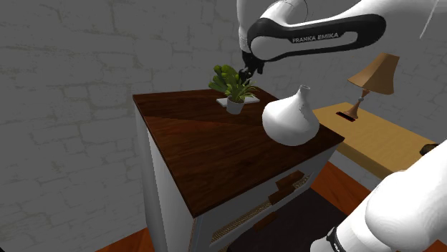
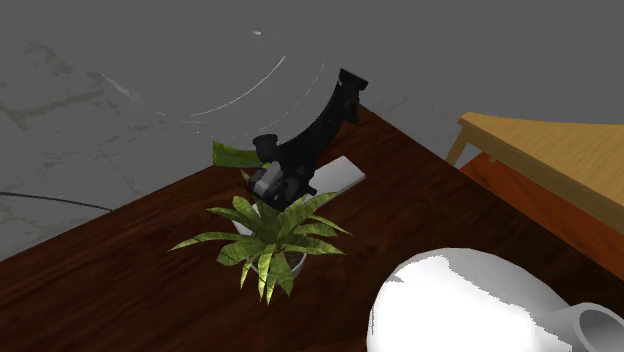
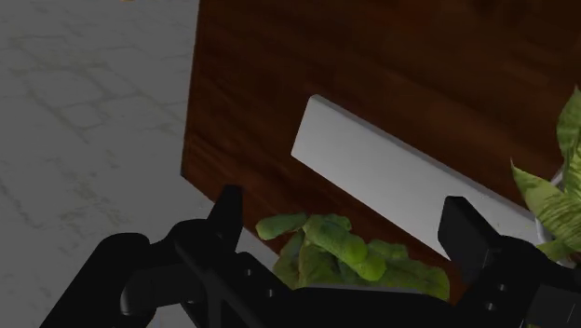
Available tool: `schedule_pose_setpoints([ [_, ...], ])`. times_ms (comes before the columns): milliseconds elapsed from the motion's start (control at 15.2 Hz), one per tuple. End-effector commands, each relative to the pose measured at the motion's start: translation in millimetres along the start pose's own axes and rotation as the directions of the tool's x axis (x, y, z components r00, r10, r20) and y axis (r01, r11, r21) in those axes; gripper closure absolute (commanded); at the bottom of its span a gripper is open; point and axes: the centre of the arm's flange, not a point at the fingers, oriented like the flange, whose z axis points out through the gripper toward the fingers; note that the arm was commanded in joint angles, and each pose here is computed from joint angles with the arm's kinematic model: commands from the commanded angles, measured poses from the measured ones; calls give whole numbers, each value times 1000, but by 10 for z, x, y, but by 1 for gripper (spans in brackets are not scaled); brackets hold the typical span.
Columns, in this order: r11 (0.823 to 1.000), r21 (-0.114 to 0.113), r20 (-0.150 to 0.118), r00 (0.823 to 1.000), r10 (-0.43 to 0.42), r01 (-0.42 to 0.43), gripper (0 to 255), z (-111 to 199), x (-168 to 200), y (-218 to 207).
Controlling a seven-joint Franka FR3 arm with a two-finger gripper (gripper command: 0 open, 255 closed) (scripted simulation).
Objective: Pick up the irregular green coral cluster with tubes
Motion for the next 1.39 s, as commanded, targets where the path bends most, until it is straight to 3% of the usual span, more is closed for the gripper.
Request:
schedule_pose_setpoints([
  [0, 998, -58, 5, 1000, -21, 21, 0, 104, 271, -27],
  [132, 993, -112, 12, 999, -41, 42, 0, 218, 515, -79],
  [198, 991, -125, 14, 999, -46, 47, 0, 246, 574, -92],
  [792, 991, -125, 14, 999, -46, 47, 0, 578, 553, -313],
  [858, 991, -125, 14, 999, -46, 47, 255, 578, 552, -317],
  [1320, 991, -125, 14, 999, -46, 47, 255, 580, 550, -315],
])
